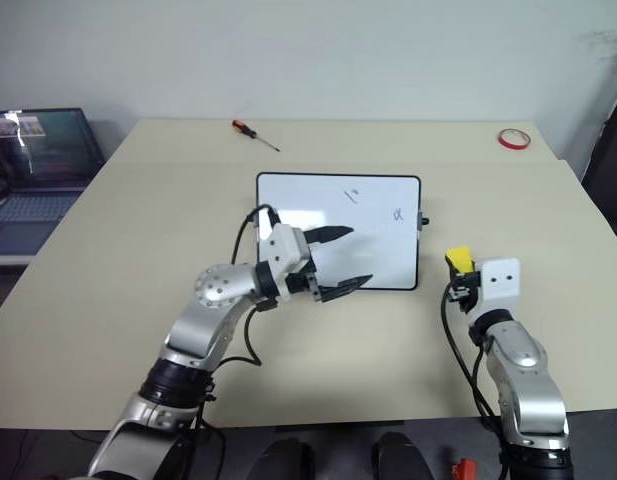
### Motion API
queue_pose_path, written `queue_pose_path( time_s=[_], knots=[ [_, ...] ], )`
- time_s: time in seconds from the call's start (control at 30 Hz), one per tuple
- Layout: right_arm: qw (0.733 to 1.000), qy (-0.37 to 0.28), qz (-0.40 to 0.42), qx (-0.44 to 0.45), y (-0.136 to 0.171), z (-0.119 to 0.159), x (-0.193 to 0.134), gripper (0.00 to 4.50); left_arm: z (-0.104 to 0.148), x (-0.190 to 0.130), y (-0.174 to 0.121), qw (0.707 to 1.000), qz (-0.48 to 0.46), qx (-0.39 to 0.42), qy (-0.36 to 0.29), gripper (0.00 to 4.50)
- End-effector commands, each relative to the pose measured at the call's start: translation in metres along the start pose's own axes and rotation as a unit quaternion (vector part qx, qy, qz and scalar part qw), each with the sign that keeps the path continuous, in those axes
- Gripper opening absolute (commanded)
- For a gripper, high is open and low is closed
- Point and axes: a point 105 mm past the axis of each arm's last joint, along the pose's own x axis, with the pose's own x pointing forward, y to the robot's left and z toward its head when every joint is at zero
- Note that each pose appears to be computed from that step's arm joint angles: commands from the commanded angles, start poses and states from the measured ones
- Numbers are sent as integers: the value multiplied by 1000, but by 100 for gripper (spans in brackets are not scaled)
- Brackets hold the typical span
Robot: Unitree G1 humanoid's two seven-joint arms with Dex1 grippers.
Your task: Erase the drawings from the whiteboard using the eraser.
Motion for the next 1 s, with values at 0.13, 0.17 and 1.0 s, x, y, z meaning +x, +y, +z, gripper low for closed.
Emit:
queue_pose_path(
  time_s=[0.13,0.17,1.0],
  knots=[
    [998,-69,1,-13,2,38,12,123,-12,-1,14,995,93,17,12,450],
    [997,-75,3,-14,3,41,15,123,-15,-2,16,994,110,22,14,450],
    [983,-109,121,-80,49,96,83,123,-12,5,27,988,145,42,-22,450]
  ],
)
